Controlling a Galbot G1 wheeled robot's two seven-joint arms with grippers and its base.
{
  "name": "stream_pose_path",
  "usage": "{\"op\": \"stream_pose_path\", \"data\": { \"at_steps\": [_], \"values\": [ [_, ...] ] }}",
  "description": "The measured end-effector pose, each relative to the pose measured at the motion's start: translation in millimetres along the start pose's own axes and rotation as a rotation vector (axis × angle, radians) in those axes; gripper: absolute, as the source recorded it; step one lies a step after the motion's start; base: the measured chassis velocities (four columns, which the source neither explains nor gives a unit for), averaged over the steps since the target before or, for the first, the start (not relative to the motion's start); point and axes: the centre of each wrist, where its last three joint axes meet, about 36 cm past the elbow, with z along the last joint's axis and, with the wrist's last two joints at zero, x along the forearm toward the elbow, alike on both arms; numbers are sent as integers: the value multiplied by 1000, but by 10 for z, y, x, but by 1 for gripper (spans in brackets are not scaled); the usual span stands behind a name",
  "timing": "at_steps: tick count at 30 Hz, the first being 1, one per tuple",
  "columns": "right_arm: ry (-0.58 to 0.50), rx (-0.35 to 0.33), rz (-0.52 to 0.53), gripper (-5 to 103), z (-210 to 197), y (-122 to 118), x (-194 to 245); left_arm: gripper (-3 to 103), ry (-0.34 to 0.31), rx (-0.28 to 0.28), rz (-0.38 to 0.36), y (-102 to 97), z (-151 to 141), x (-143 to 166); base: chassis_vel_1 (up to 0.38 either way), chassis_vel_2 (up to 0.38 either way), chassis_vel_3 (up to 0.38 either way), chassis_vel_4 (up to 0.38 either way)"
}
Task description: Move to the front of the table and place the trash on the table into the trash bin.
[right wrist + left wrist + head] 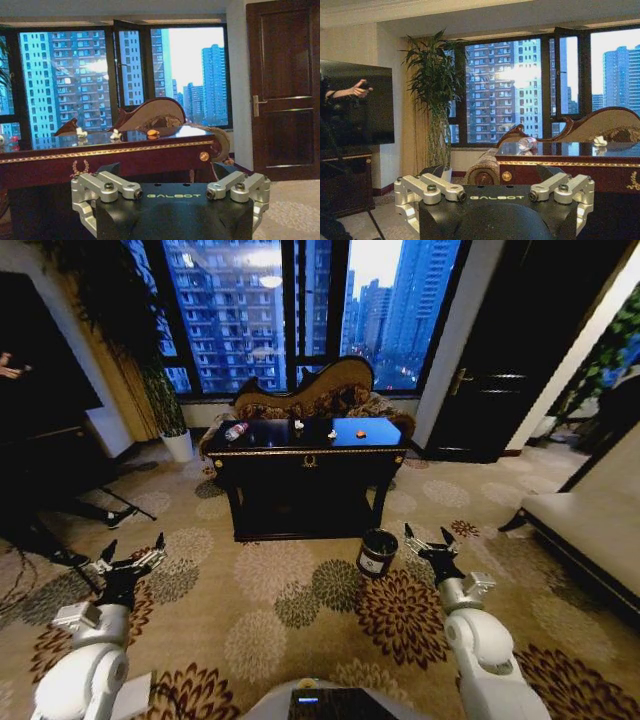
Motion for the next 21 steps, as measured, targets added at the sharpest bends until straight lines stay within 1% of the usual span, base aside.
{"op": "stream_pose_path", "data": {
  "at_steps": [21],
  "values": [
    [5,-3,-7,100,25,20,5,100,4,3,3,-22,2,25,-222,208,213,-214]
  ]
}}
